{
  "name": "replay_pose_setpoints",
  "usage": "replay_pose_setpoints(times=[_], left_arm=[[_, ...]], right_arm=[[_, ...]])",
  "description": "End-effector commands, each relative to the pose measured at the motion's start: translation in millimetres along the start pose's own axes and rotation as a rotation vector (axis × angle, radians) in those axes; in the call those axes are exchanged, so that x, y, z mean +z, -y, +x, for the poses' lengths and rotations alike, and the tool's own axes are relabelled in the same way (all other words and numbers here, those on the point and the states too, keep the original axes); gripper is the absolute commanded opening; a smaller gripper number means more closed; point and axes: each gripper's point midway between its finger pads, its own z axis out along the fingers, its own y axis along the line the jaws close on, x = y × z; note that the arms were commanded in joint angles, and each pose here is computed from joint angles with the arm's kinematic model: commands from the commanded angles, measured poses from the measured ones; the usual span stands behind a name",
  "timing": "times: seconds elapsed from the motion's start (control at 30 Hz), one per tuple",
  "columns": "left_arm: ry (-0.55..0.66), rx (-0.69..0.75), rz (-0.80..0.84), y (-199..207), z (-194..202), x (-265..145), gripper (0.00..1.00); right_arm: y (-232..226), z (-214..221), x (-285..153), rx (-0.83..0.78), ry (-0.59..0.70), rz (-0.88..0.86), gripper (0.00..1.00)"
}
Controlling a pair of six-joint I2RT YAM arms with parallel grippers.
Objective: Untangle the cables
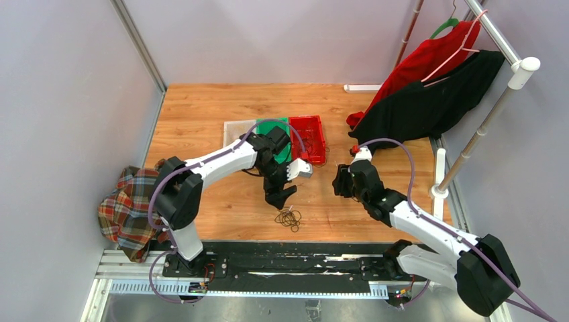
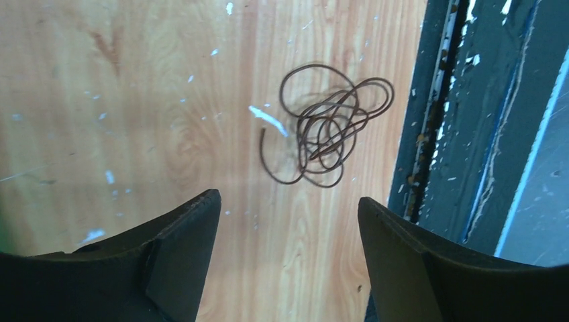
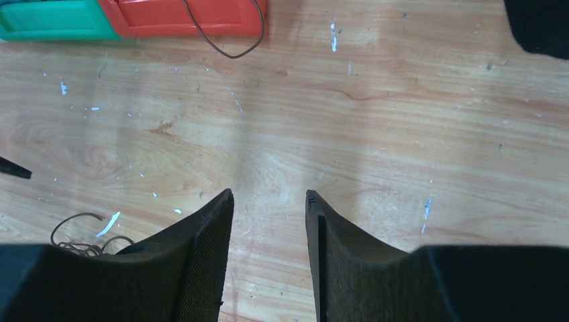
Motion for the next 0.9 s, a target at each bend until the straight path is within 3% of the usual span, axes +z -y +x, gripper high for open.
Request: replay_pose_setpoints(times=[0.0, 0.2, 0.4, 0.53, 0.6, 0.7, 0.87], left_arm=[[0.078, -0.088, 0.029, 10.7, -13.6, 18.1, 0.77], [0.12, -0.191, -0.052, 3.8, -8.3, 37.8, 0.64], [0.137, -0.208, -0.129, -10.9, -6.5, 46.0, 0.37], [0.166, -0.207, -0.115, -6.5, -17.4, 38.5, 0.09], [0.182, -0.201, -0.121, -4.7, -24.3, 29.8, 0.01], [0.196, -0.186, -0.131, 0.6, -33.3, 13.3, 0.01], [0.238, -0.176, -0.164, 11.3, -51.0, -21.2, 0.01]], right_arm=[[-2.6, 6.9, -3.0, 0.014, 0.0, -0.016, 0.43], [-3.4, 6.4, -6.0, 0.028, 0.013, -0.024, 0.38], [-7.0, 6.8, -8.2, 0.032, 0.022, -0.04, 0.32], [-10.1, 8.7, -8.9, 0.036, 0.023, -0.058, 0.28], [-13.7, 9.0, -9.2, 0.036, 0.025, -0.076, 0.28], [-28.5, 6.7, -11.9, 0.025, 0.035, -0.141, 0.29], [-81.8, -5.2, -30.3, -0.044, 0.103, -0.376, 0.45]])
